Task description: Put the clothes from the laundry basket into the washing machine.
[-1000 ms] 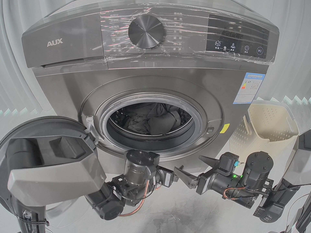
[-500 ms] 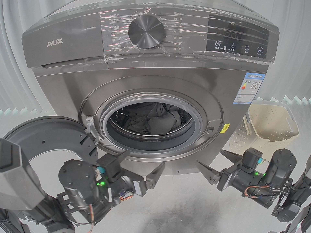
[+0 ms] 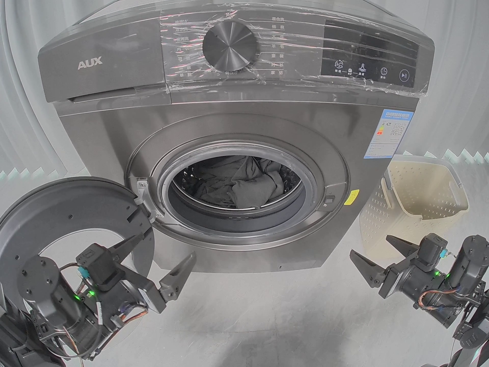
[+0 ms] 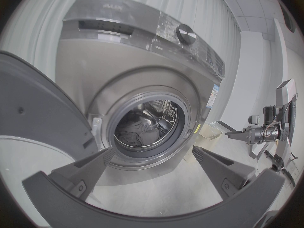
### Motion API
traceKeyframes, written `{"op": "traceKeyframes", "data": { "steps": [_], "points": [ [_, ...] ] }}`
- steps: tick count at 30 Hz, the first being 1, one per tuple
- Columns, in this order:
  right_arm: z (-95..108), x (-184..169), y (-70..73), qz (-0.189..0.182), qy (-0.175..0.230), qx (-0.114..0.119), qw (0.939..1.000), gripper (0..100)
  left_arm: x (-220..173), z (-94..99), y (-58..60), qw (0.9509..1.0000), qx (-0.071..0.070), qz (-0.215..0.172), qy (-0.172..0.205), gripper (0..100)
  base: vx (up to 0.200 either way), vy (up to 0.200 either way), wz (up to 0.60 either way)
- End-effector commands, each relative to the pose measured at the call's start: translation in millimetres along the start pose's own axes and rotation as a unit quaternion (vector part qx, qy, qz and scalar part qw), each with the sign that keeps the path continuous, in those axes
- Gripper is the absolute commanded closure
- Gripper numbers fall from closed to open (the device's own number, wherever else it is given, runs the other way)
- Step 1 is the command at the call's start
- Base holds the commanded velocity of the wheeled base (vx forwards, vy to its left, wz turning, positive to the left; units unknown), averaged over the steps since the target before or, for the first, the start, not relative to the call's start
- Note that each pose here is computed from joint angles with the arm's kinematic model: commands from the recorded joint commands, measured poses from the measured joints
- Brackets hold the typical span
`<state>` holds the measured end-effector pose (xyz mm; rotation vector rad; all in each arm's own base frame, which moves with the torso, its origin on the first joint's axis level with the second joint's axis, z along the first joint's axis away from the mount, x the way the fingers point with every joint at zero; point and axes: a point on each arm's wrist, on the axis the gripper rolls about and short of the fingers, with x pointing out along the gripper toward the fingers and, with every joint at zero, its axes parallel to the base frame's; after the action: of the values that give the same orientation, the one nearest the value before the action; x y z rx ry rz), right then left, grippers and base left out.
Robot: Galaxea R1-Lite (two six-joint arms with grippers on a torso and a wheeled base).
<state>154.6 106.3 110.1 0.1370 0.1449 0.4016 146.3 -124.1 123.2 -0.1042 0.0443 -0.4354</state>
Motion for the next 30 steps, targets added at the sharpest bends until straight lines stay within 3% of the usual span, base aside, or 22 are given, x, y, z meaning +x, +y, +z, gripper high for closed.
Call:
{"op": "traceKeyframes", "data": {
  "steps": [1, 6, 8, 9, 10, 18, 23, 26, 30],
  "points": [
    [9.4, -22.9, -4.8, -0.015, -0.008, -0.016, 0.9997, 0, -20.1, 17.5, 17.6, 0.9986, 0.01, 0.028, -0.045, 0, -0.2, 0.0, 0.0],
    [10.8, -40.3, -8.4, -0.021, 0.011, -0.024, 0.9994, 0, -29.7, 21.3, 24.3, 0.998, 0.017, 0.039, -0.048, 0, -0.2, 0.0, 0.0],
    [8.5, -49.4, -15.5, -0.063, 0.03, -0.022, 0.9973, 0, -42.7, 26.7, 26.0, 0.9979, 0.018, 0.036, -0.05, 0, -0.2, 0.0, 0.0],
    [8.5, -49.4, -15.5, -0.063, 0.03, -0.022, 0.9973, 0, -42.7, 26.7, 26.0, 0.9979, 0.018, 0.036, -0.05, 0, -0.2, 0.0, 0.0],
    [9.5, -55.1, -19.7, -0.087, 0.028, -0.019, 0.9956, 0, -51.6, 27.8, 27.6, 0.9981, 0.019, 0.038, -0.045, 0, -0.2, 0.0, 0.0],
    [14.6, -88.8, -30.2, -0.116, 0.004, 0.002, 0.9932, 0, -96.6, 27.6, 41.5, 0.9974, 0.022, 0.064, -0.026, 0, -0.2, 0.0, 0.0],
    [3.6, -127.0, -39.9, -0.144, 0.009, 0.004, 0.9896, 0, -133.5, 14.0, 48.6, 0.9969, 0.031, 0.072, -0.002, 0, 0.0, 0.0, 0.0],
    [-2.7, -145.8, -44.6, -0.174, -0.007, 0.005, 0.9847, 0, -151.3, 0.3, 54.7, 0.9932, 0.041, 0.106, 0.026, 0, 0.0, 0.0, 0.0],
    [-7.7, -169.6, -45.6, -0.202, -0.064, -0.017, 0.9771, 0, -171.2, -11.7, 59.0, 0.9849, 0.036, 0.168, 0.02, 0, 0.0, 0.0, 0.0]
  ]
}}
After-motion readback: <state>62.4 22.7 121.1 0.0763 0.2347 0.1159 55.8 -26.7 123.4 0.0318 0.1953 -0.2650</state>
